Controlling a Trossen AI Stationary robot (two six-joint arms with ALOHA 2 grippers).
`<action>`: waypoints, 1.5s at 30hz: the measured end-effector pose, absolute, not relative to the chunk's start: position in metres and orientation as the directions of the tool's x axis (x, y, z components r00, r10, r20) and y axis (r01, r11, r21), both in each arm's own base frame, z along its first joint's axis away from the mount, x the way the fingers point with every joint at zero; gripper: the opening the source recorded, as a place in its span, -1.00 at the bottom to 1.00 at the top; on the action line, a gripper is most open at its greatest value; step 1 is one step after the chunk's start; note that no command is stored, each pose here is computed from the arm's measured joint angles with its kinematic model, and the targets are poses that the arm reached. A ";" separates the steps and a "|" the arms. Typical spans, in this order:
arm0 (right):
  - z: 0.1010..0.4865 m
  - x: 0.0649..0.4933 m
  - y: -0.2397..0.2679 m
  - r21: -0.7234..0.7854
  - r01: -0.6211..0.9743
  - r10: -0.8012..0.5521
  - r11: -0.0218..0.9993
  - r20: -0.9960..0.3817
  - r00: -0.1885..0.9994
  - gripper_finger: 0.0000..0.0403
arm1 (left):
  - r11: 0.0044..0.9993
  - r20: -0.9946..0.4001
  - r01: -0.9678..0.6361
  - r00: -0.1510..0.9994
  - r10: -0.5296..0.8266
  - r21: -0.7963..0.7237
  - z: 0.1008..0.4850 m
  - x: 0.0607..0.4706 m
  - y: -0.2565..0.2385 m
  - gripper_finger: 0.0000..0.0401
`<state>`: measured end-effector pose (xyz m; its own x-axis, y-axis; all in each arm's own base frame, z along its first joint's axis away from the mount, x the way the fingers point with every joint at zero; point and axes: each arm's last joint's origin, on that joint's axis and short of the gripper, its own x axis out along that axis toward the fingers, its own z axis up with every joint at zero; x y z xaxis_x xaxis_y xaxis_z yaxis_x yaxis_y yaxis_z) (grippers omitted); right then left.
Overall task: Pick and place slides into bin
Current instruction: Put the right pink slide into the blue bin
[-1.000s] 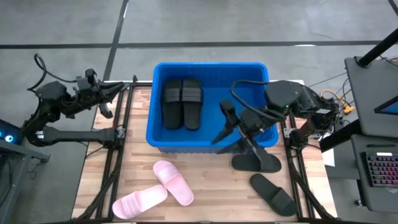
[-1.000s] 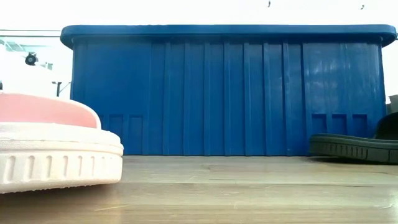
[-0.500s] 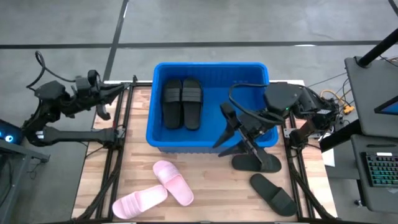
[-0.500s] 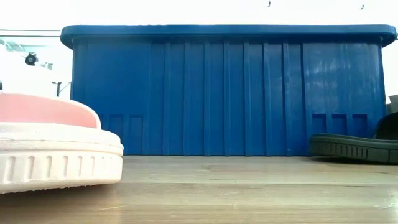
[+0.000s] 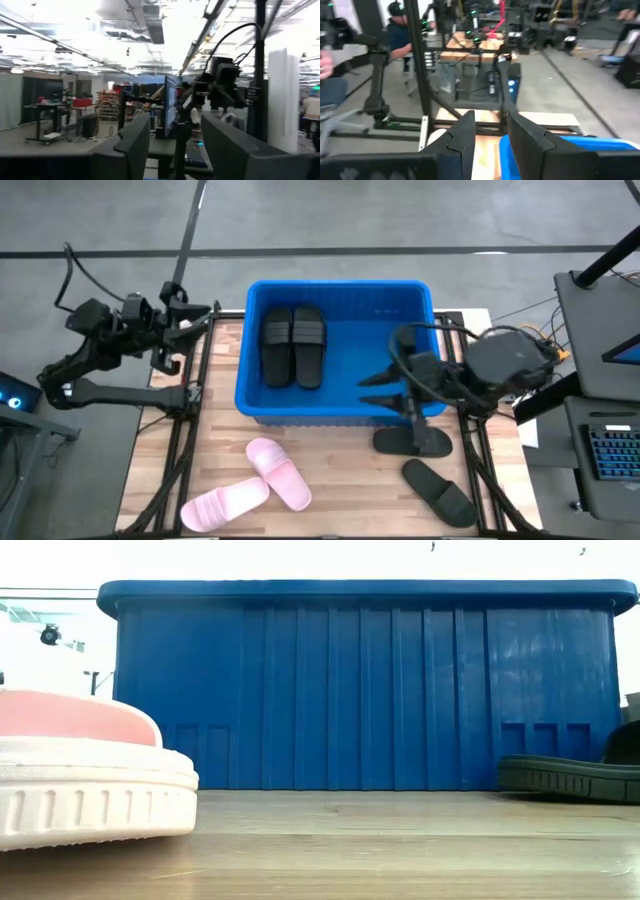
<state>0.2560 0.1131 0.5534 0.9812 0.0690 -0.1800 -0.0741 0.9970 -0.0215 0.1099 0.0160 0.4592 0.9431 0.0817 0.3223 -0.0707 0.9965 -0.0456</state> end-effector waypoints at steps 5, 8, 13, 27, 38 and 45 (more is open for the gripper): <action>0.565 0.223 0.116 -0.051 0.042 -0.049 0.998 -0.140 0.989 -0.54 | 1.000 0.330 0.008 0.944 -0.002 -0.019 0.460 0.123 0.016 -0.16; 0.565 0.204 0.115 -0.095 0.094 -0.109 0.991 -0.165 0.980 -0.58 | 0.999 0.343 0.036 0.939 -0.031 -0.008 0.461 0.133 0.016 -0.16; 0.567 0.175 0.109 -0.158 0.000 -0.031 0.988 -0.200 0.979 -0.65 | 0.999 0.344 0.039 0.938 -0.035 -0.003 0.460 0.148 0.019 -0.16; 0.567 0.132 0.055 -0.133 -0.293 0.292 0.947 -0.024 0.956 -0.76 | 0.999 0.272 0.023 0.962 -0.031 0.033 0.448 0.176 0.023 -0.16; 0.516 0.138 0.038 -0.066 -0.173 0.170 0.983 -0.046 0.984 -0.76 | 0.995 0.272 0.087 0.957 -0.097 0.050 0.457 0.201 0.017 -0.16; 0.490 0.137 0.034 -0.050 -0.057 0.054 0.997 -0.047 0.997 -0.76 | 0.975 0.290 0.166 0.935 -0.203 0.145 0.483 0.223 0.005 -0.16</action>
